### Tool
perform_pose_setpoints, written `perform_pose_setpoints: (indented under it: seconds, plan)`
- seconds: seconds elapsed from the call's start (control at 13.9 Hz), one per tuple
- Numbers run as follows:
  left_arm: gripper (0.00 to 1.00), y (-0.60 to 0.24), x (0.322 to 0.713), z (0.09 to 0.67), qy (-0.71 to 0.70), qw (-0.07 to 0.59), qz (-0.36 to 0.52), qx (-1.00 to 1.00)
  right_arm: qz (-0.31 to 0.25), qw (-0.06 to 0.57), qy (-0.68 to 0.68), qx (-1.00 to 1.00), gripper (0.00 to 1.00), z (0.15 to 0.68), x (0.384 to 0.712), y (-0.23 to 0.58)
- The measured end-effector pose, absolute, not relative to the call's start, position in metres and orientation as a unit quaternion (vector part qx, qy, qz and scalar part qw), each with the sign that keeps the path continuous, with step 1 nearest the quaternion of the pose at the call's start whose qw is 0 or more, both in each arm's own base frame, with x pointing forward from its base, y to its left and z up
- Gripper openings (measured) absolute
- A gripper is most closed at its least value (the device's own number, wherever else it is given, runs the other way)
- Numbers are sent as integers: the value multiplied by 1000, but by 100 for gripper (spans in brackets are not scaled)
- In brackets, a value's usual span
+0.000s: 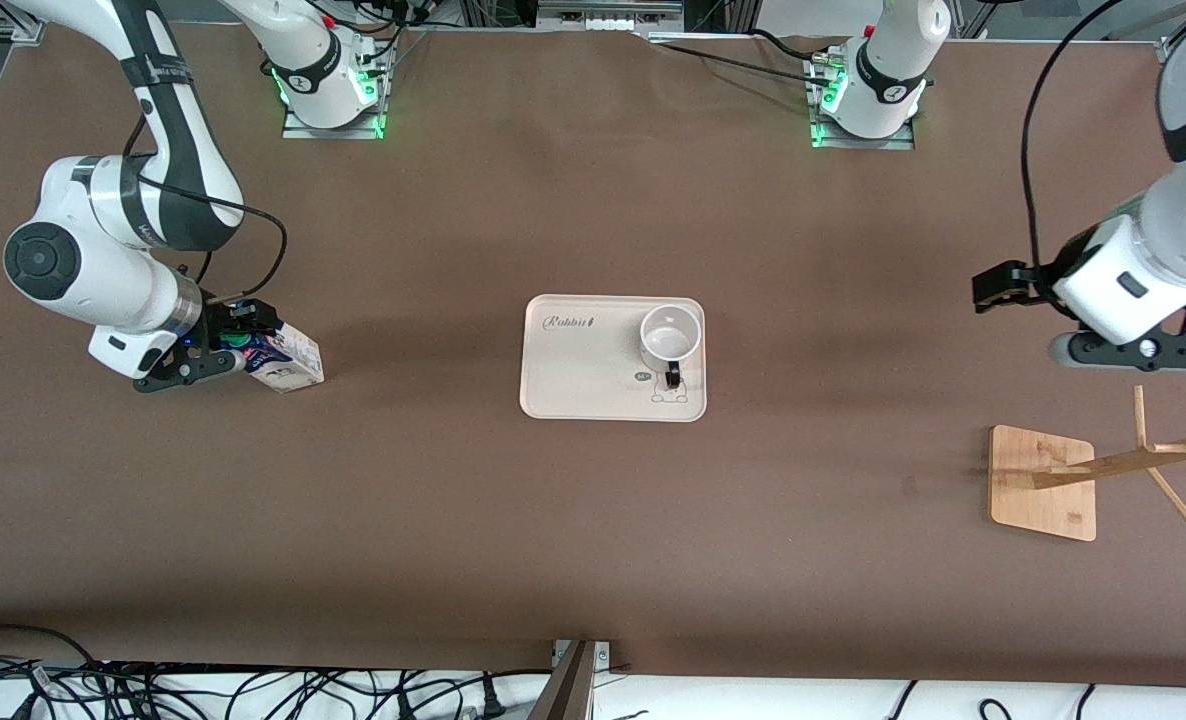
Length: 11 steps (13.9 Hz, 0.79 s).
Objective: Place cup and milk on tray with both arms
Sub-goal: 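Lift the carton with the right gripper while the left gripper withdraws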
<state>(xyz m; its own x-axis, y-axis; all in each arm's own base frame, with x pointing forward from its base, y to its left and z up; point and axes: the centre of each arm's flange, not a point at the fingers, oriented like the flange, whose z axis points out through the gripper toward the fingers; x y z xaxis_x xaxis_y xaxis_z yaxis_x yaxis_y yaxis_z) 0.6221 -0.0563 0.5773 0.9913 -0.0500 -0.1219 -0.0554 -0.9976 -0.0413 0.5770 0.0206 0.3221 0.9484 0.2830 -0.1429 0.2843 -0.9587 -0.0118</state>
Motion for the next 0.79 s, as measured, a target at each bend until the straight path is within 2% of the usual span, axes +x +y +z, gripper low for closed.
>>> perform_pose_setpoints:
  seconds: [0.22,0.36,0.57,0.79]
  plan:
    - [100,-30,625,558,56,24,23,-998,-73,4,144,987,43,320,576,21]
    - [100,-14,624,549,51,14,21,-998,-69,4,146,987,31,324,579,23]
    - [100,-12,616,549,46,15,24,-999,-64,4,154,986,31,342,587,34]
    - [100,-13,614,553,46,17,22,-999,-78,2,151,985,31,381,595,63]
